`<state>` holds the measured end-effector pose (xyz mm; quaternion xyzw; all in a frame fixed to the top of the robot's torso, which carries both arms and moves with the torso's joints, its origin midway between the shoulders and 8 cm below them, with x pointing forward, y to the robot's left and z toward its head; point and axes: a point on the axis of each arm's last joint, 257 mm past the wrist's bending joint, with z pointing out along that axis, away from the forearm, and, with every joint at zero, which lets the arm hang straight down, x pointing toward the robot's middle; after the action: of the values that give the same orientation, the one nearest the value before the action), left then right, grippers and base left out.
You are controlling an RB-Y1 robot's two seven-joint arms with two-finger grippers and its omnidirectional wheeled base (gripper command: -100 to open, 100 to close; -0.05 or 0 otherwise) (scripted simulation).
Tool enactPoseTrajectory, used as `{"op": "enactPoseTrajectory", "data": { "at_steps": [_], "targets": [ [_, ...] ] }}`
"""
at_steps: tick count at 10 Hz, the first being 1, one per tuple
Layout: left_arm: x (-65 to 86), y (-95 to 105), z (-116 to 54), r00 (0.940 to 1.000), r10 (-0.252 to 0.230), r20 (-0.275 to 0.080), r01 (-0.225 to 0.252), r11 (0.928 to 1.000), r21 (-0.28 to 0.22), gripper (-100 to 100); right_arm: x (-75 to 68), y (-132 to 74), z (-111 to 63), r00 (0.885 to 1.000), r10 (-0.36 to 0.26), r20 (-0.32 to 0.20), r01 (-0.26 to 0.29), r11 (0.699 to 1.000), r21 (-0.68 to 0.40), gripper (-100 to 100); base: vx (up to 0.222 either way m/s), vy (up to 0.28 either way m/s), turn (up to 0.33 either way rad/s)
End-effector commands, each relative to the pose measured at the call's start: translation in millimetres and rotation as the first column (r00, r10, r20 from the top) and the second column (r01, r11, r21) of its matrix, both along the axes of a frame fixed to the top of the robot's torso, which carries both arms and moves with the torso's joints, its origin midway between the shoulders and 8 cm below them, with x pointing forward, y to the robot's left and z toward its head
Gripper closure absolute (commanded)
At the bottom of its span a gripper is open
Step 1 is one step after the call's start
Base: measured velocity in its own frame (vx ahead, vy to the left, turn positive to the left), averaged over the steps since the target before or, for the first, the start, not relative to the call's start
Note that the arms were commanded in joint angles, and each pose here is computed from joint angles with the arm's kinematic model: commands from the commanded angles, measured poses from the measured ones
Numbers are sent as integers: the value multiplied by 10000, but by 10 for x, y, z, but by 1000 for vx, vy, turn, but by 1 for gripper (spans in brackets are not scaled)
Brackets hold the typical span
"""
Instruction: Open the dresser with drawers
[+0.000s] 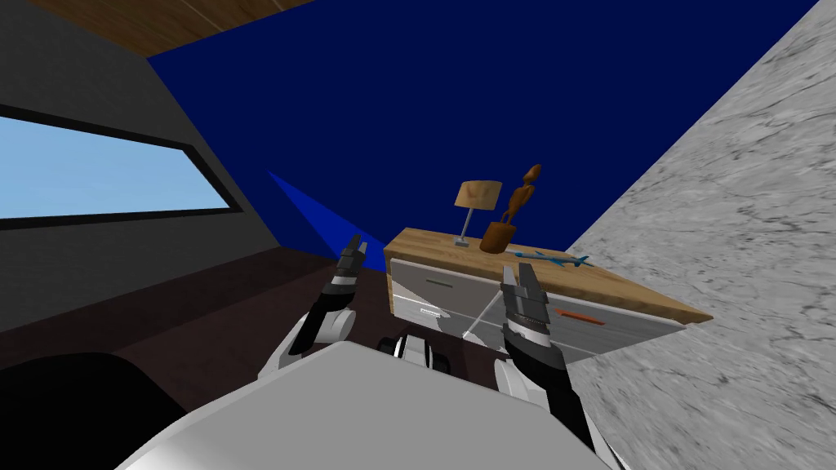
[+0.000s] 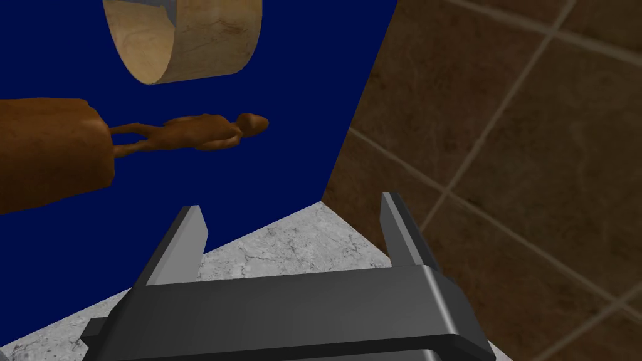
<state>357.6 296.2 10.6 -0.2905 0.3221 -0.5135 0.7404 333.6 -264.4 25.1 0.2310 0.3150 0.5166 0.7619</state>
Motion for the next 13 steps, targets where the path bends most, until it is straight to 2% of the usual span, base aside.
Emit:
{"op": "enactPoseTrajectory", "data": {
  "at_steps": [1, 3, 5, 6, 8, 9, 11, 12, 13],
  "targets": [
    [1, 0, -2, 10000, 0, -5, 0, 10000, -2, 0, 163, 152, -201, 9971, 144, -747, -207, 9962, -842, -100, -6, 20, 35],
    [1, 0, -3, 10000, 0, -7, 0, 10000, -3, 0, 308, 271, -404, 9898, 86, -1420, -300, 9884, -1490, -100, -6, 24, 31],
    [1, 0, -3, 10000, 0, -7, 0, 10000, -3, 0, 469, 398, -659, 9757, -93, -2188, -399, 9748, -2195, -100, -6, 27, 44],
    [1, 0, -3, 10000, 0, -7, 0, 10000, -3, 0, 470, 403, -661, 9757, -113, -2189, -392, 9736, -2247, -100, -4, 20, 17],
    [1, 0, -3, 10000, 1, -8, -1, 10000, -3, 0, 624, 535, -945, 9550, -396, -2940, -529, 9525, -2998, -100, -6, 25, 34],
    [1, 0, -3, 10000, 0, -7, 0, 10000, -3, 0, 631, 540, -960, 9535, -467, -2977, -507, 9489, -3114, -100, -3, 24, 28],
    [1, 0, -3, 10000, 1, -7, -1, 10000, -3, 0, 770, 669, -1264, 9266, -845, -3664, -697, 9189, -3883, -100, -6, 27, 48],
    [1, 0, -3, 10000, 0, -7, 0, 10000, -3, 0, 780, 671, -1291, 9234, -987, -3710, -664, 9108, -4075, -100, -7, 26, 24],
    [1, 0, -3, 10000, 1, -7, -1, 10000, -3, 0, 845, 727, -1454, 9065, -1221, -4042, -781, 8923, -4447, -100, -5, 28, 43]
  ]
}}
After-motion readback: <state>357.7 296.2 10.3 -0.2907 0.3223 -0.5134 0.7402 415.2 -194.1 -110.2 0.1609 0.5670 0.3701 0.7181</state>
